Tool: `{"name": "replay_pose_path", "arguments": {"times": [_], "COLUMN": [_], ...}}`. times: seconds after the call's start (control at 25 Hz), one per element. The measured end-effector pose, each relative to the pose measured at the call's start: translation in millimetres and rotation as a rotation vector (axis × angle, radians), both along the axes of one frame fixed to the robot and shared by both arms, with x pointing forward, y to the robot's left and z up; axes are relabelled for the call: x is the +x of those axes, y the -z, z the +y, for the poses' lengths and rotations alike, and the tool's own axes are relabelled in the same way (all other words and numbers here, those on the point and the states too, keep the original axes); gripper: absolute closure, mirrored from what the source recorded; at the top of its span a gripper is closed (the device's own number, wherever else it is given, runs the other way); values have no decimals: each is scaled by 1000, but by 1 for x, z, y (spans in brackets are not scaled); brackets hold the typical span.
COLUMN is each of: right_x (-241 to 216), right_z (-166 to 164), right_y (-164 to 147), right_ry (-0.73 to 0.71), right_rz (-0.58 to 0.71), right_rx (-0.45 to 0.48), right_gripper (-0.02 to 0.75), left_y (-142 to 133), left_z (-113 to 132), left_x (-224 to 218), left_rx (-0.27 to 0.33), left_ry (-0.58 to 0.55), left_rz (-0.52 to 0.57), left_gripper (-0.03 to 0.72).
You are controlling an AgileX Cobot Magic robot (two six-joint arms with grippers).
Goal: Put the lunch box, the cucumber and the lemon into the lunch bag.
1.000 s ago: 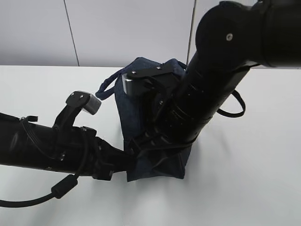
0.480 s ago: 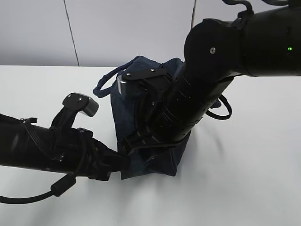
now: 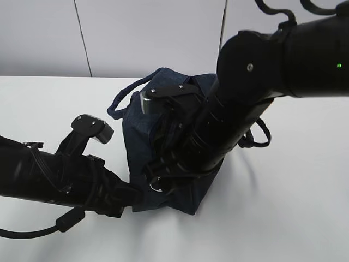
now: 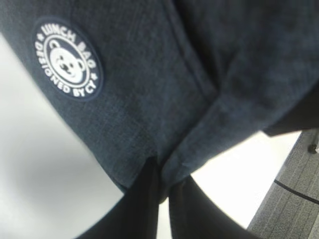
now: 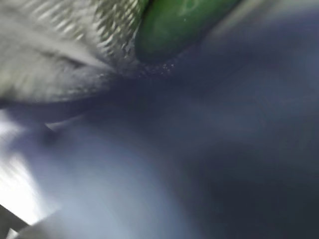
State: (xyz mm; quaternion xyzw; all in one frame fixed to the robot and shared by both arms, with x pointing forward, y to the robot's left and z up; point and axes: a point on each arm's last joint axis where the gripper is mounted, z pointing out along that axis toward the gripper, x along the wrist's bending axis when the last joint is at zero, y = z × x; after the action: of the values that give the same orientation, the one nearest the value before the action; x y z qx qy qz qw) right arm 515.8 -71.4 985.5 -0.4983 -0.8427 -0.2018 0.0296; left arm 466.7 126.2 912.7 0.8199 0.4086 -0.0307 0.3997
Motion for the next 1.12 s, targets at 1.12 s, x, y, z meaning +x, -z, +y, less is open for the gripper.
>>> {"name": "replay_pose_path", "arguments": {"times": [1.12], "right_x": [-68], "right_z": [-17], "right_y": [12], "right_ry": [73], "right_rz": [-202], "right_rx": [337], "right_gripper": [484], "left_y": [0], "left_z": [-1], "left_x": [-2], "left_rx": [-13], "left_ry": [11], "left_rz": [7], "left_gripper": [695]}}
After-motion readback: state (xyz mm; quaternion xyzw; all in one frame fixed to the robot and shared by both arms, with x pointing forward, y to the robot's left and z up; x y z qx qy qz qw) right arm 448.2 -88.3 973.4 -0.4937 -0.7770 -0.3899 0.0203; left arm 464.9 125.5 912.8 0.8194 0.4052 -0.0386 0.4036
